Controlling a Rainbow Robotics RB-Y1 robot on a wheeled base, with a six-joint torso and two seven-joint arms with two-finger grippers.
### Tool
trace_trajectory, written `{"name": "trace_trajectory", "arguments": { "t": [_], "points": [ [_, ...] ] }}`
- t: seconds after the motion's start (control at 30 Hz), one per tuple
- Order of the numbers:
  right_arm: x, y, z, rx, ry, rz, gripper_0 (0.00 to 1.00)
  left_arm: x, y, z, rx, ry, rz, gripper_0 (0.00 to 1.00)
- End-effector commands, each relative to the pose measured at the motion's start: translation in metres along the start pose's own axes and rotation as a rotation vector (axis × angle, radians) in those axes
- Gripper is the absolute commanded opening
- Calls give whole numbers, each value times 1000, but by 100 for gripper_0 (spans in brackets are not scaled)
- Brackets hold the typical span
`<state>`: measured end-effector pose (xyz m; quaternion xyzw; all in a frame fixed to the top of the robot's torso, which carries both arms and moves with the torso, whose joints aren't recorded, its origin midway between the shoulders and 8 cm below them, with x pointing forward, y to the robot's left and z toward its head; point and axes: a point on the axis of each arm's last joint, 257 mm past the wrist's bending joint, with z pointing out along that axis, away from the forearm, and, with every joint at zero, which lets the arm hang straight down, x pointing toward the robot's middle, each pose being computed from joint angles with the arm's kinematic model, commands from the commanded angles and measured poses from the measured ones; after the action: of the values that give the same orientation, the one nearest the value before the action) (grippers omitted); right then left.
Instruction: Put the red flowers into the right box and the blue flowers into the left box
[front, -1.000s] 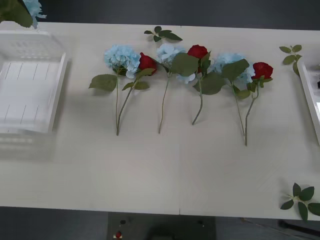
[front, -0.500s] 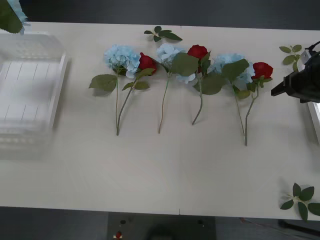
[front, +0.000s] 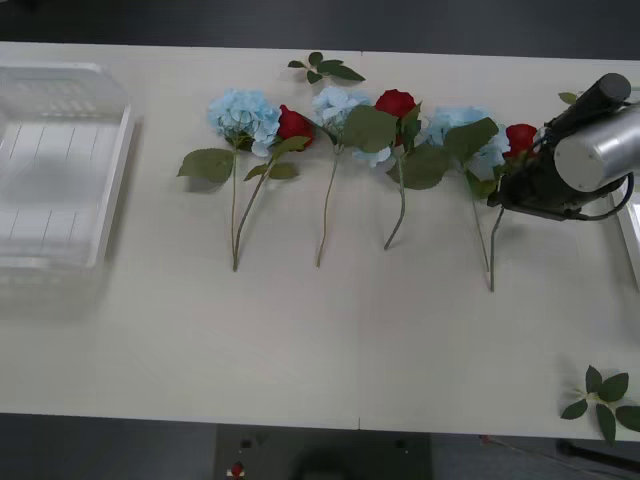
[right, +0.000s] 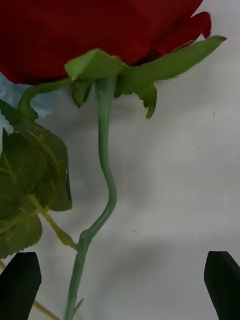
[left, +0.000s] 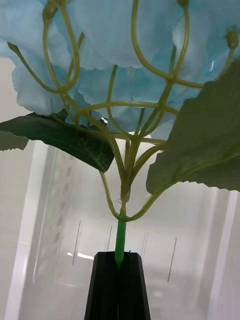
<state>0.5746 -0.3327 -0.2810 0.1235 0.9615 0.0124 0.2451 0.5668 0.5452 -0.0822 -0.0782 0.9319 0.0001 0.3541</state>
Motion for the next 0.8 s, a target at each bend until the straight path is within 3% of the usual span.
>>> {"name": "trace_trajectory", "arguments": {
  "t": [0.03,0.2,0.27,0.37,0.43,0.47,0.5,0.8],
  "points": [
    [-18,5,-1,16,-43,75,96,-10,-9,15,1,-40,-51,0],
    [-14,4,10,44,-46,70,95,0,-22,48,4,-60,-32,0],
    [-12,3,14,51,-48,67,89,3,-27,57,18,-75,-48,0],
    [-10,1,18,57,-49,61,62,8,-36,68,46,-90,-67,0],
    [-9,1,19,57,-49,57,23,9,-42,75,66,-110,-84,0],
    [-9,0,19,58,-50,57,8,9,-45,76,72,-114,-87,0],
    [-9,-1,19,59,-49,58,0,10,-47,78,78,-117,-91,0],
    [-10,-1,17,53,-48,63,0,13,-31,89,41,-176,-116,0]
  ]
}}
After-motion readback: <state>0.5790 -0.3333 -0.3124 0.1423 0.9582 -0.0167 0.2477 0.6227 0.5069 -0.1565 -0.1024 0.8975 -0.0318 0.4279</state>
